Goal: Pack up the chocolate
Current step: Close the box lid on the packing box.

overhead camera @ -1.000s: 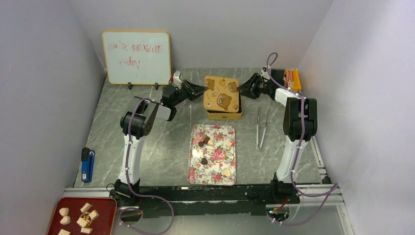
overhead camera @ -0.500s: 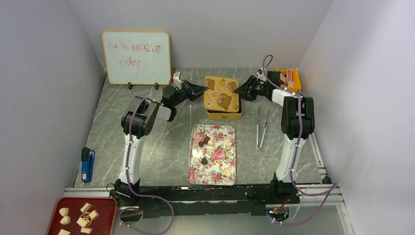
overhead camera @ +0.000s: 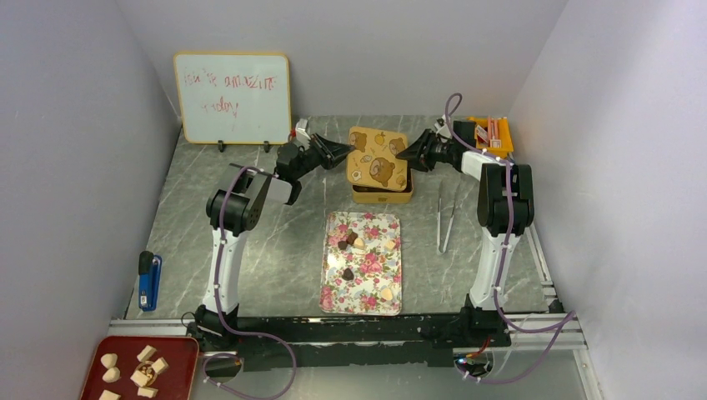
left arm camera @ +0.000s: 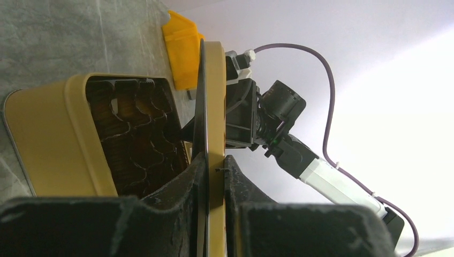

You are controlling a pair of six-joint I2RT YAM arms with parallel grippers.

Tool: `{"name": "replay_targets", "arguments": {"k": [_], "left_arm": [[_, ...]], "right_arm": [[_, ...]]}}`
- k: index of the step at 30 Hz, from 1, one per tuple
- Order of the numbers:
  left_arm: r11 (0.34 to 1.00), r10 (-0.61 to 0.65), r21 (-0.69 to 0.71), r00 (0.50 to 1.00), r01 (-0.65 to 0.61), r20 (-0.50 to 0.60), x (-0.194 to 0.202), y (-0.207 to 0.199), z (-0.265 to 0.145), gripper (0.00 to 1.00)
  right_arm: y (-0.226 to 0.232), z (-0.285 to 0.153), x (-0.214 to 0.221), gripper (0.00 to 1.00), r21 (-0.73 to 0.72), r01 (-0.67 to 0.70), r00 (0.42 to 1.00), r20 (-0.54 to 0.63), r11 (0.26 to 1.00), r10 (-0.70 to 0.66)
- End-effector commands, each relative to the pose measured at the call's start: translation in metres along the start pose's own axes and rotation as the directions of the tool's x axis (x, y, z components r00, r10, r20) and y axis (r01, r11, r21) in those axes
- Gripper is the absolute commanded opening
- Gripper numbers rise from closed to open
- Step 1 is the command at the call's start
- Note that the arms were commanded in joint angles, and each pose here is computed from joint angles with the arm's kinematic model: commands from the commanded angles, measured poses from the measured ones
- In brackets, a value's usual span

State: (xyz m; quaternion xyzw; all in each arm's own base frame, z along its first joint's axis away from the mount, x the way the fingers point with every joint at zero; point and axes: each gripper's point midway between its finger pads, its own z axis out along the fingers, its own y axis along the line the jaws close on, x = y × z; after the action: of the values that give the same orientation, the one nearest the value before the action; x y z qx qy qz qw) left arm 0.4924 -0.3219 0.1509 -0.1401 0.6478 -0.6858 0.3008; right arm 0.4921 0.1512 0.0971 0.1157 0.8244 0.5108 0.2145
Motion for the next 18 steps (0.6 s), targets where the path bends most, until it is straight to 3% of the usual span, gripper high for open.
{"name": "replay_targets", "arguments": {"k": [1, 18], "left_arm": [[0.998, 0.062, 0.030, 0.997, -0.061, -0.038, 0.004, -0.010, 0.007, 0.05], [0.998, 0.066, -0.019, 0.995, -0.068, -0.077, 0.012, -0.005, 0.007, 0.05]], "right_arm": [[0.045, -0.009, -0.019, 0.41, -0.077, 0.103, 0.994, 0.040, 0.992, -0.100], [0.070, -0.021, -0.026, 0.40, -0.069, 0.123, 0.992, 0.050, 0.990, -0.120]]}}
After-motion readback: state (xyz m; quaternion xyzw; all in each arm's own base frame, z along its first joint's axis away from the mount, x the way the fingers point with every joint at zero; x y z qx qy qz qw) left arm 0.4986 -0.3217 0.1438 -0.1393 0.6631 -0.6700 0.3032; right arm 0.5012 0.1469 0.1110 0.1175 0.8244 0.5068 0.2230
